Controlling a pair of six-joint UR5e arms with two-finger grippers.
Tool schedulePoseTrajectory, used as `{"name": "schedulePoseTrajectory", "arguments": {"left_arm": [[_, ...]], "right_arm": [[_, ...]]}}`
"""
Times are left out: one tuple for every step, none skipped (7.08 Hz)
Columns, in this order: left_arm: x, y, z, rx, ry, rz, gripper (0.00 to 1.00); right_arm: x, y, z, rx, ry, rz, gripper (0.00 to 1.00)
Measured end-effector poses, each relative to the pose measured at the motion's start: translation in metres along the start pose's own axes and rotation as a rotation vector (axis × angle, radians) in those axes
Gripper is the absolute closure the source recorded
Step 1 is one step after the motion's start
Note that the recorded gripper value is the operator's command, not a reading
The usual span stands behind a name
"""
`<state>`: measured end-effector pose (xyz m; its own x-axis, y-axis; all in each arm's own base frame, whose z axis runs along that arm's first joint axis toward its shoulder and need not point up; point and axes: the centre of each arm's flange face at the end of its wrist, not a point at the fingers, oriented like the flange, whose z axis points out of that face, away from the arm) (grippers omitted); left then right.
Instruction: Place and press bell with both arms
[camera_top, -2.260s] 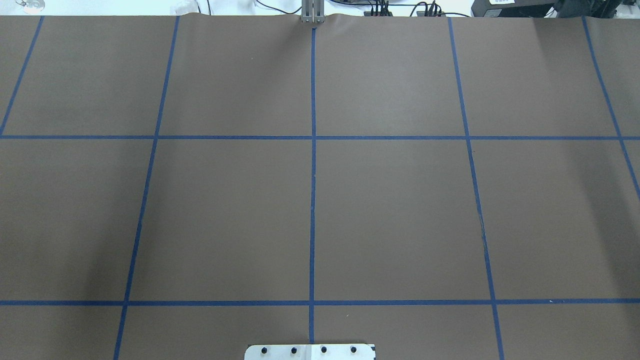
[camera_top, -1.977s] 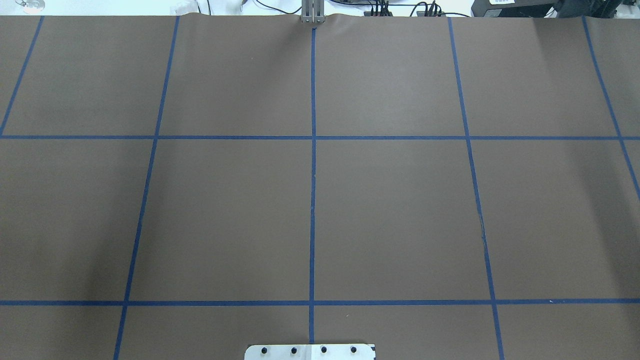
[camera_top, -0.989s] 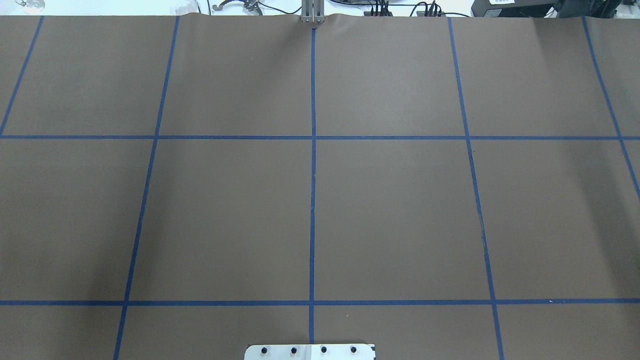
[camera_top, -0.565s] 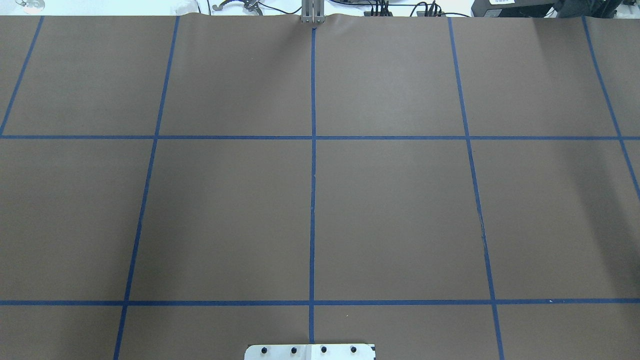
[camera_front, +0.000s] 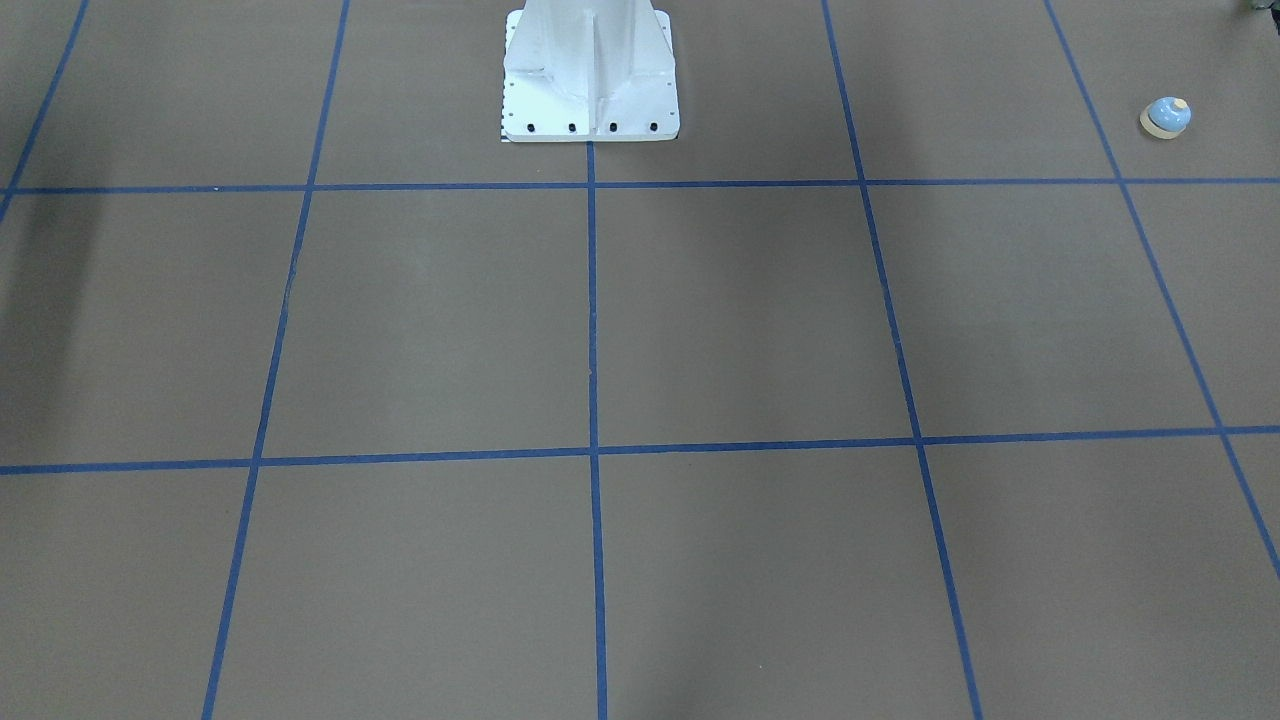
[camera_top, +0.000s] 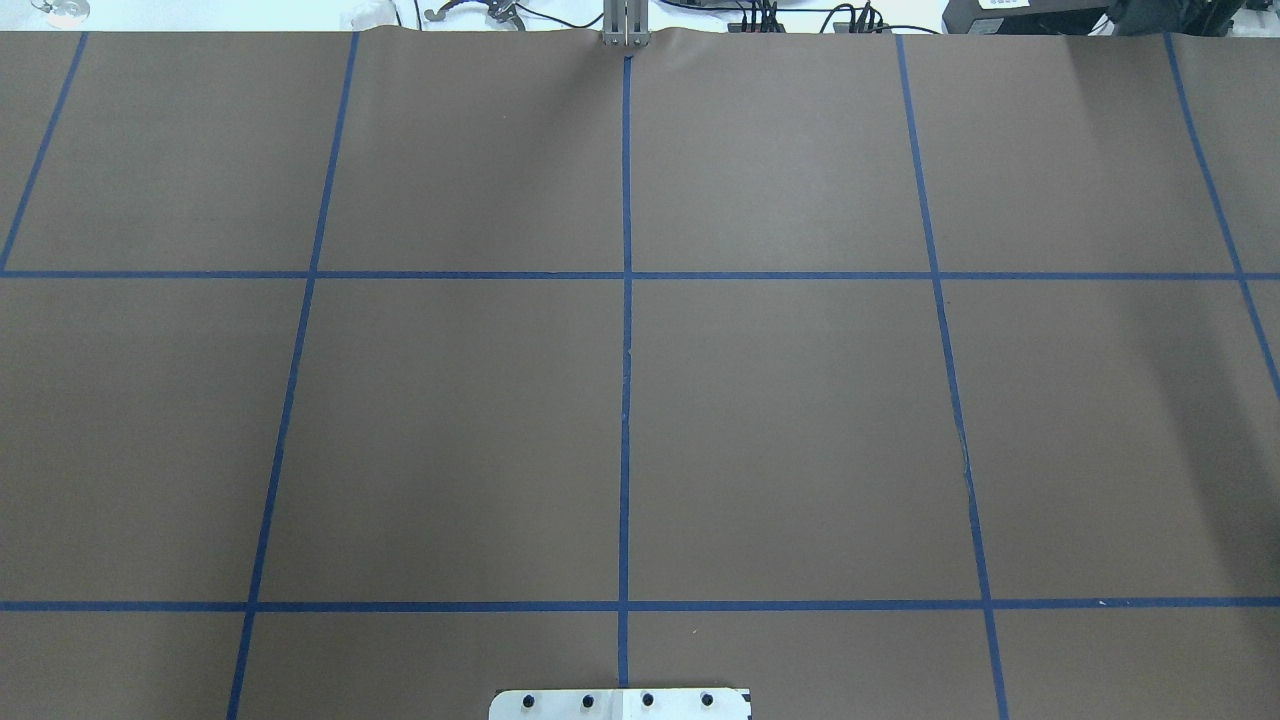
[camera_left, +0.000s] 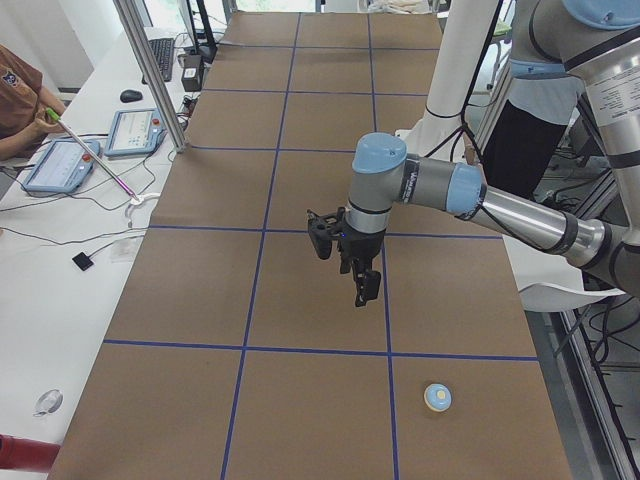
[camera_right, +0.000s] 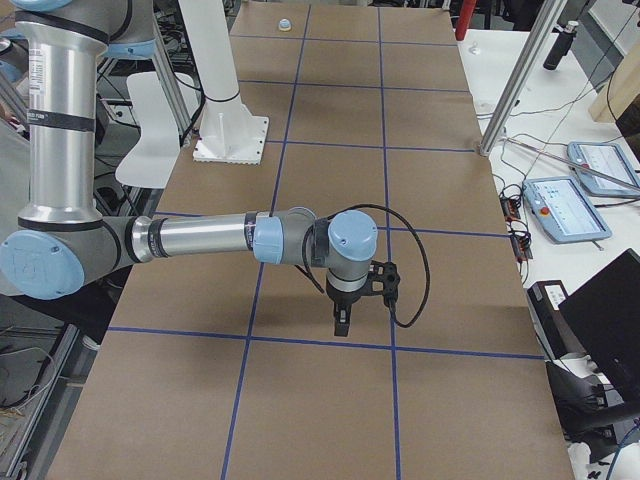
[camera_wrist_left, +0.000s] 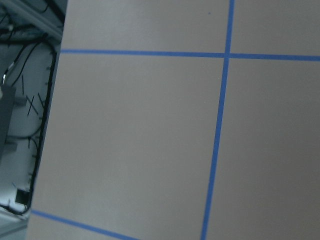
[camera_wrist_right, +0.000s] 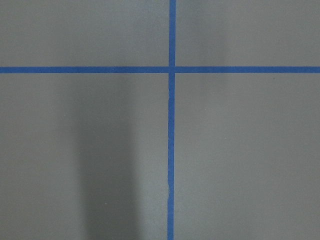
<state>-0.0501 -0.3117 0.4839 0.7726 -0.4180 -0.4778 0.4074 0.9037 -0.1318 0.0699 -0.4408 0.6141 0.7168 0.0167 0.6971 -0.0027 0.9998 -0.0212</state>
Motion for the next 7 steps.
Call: {"name": "schedulePoseTrajectory", "arguments": {"left_arm": [[0.021,0.011,0.004,0.005,-0.042,-0.122,0.00],[0.040,0.019,0.014,0.022,-0.097,-0.235,0.00],[0.056,0.029,0.029,0.048,-0.156,-0.333,0.00],[0.067,0.046,0.050,0.081,-0.230,-0.423,0.00],[0.076,0.067,0.072,0.119,-0.303,-0.506,0.00],[0.083,0.091,0.095,0.154,-0.376,-0.579,0.00],[0.084,0.113,0.120,0.193,-0.463,-0.645,0.00]], "right_arm": [[0.005,0.008,0.006,-0.012,0.000,0.011,0.00],[0.011,0.017,0.012,-0.024,-0.004,0.024,0.00],[0.013,0.022,0.015,-0.030,-0.007,0.030,0.00],[0.014,0.023,0.016,-0.032,-0.009,0.030,0.00],[0.014,0.023,0.016,-0.032,-0.009,0.028,0.00],[0.013,0.021,0.015,-0.030,-0.010,0.027,0.00],[0.012,0.020,0.014,-0.027,-0.010,0.025,0.00]]}}
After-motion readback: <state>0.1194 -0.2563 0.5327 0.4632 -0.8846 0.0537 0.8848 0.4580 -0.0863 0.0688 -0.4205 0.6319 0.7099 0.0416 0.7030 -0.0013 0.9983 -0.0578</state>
